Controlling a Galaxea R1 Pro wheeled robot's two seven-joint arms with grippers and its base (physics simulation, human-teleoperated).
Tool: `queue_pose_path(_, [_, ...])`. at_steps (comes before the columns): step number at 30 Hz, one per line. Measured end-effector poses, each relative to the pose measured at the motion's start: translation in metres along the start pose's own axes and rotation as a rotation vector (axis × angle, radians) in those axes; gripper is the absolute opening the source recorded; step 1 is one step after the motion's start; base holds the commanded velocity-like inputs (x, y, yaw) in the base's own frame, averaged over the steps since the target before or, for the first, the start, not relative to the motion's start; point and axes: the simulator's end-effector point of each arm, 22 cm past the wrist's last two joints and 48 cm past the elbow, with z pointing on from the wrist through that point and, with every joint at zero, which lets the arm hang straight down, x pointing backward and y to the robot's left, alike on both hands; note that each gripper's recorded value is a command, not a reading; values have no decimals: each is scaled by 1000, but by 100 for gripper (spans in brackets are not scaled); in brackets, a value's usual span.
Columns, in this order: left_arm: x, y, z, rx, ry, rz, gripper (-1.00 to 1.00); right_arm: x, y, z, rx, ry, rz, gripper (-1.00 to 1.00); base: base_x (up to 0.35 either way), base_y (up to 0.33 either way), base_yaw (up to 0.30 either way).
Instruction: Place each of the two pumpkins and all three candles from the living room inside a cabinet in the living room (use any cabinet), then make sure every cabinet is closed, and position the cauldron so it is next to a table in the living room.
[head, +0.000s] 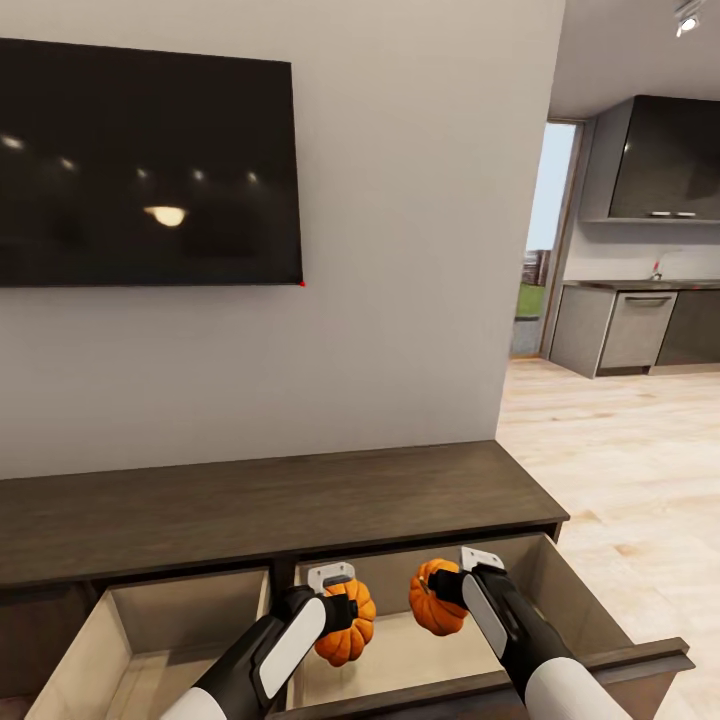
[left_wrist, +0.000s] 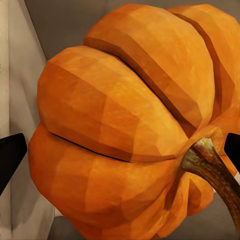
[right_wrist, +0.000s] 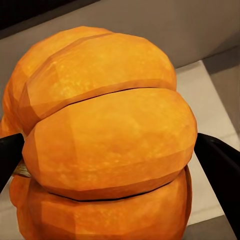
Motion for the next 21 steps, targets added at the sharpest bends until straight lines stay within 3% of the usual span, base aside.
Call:
queue_pose_path(10, [2,5,-1,-51,5,-1,-100,0,0,0,0,0,0,-100,0,0,0])
queue_pose_path(21, [2,6,-2,-56,4,0,-100,0,0,0,0,0,0,-100,0,0,0])
